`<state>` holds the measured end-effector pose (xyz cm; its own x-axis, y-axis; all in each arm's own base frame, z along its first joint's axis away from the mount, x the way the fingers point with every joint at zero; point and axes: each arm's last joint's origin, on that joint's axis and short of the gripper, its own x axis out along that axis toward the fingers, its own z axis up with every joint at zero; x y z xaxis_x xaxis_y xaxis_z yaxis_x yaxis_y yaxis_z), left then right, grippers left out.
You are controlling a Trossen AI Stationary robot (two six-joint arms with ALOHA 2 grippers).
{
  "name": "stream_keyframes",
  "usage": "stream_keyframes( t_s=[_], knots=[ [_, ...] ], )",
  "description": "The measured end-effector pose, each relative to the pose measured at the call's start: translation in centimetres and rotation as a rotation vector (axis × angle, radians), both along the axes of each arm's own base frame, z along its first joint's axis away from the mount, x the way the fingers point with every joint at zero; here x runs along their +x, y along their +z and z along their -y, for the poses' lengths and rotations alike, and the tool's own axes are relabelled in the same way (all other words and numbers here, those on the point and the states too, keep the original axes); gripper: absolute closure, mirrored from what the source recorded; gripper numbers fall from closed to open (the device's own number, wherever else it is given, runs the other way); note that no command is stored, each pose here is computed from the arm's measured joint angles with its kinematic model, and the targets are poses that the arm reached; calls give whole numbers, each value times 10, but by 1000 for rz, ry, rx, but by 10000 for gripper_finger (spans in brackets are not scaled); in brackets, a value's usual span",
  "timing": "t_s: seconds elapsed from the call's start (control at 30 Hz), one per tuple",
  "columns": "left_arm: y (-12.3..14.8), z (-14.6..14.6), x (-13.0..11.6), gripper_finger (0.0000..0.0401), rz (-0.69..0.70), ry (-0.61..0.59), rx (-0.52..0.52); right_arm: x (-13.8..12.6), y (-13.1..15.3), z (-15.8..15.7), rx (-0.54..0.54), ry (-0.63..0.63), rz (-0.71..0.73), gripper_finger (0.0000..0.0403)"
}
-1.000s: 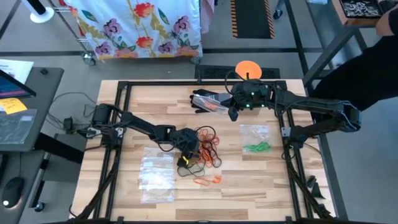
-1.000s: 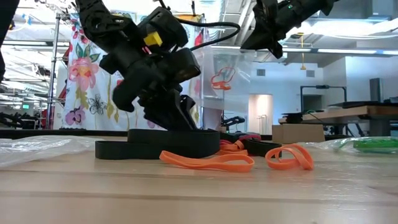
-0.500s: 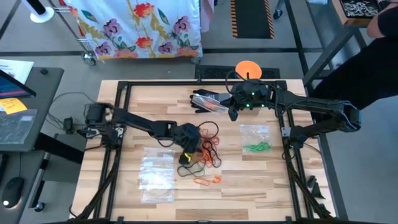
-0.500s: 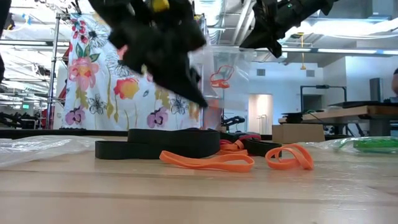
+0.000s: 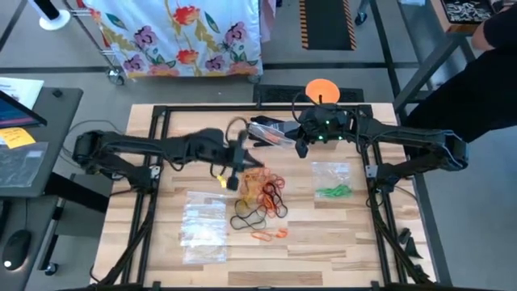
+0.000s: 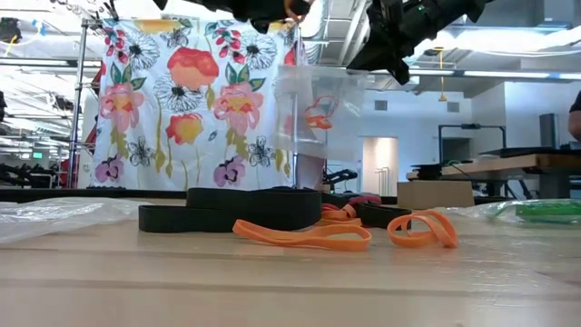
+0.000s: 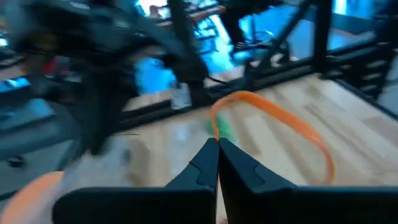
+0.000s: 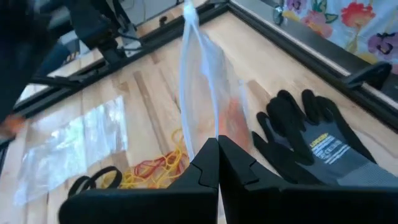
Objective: Sort rubber bands
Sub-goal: Put the orange rubber band into the transparent zip bag
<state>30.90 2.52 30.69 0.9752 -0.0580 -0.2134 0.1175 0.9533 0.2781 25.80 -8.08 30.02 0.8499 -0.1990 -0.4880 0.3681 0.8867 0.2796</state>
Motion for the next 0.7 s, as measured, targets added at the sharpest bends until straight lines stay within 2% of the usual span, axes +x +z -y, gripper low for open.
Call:
stream_keyframes(
  t_s=[0.2,0.3,0.47,0.7],
  knots=[
    [1,-39,10,401,60,90,1,8,-2,-7,12,26,22,403],
    [3,-53,15,401,78,84,-13,12,-2,-11,11,40,35,403],
    [1,-59,27,401,77,27,-42,12,0,-10,10,38,54,403],
    [-6,-65,38,401,57,38,-23,12,0,-10,8,36,61,403]
  ],
)
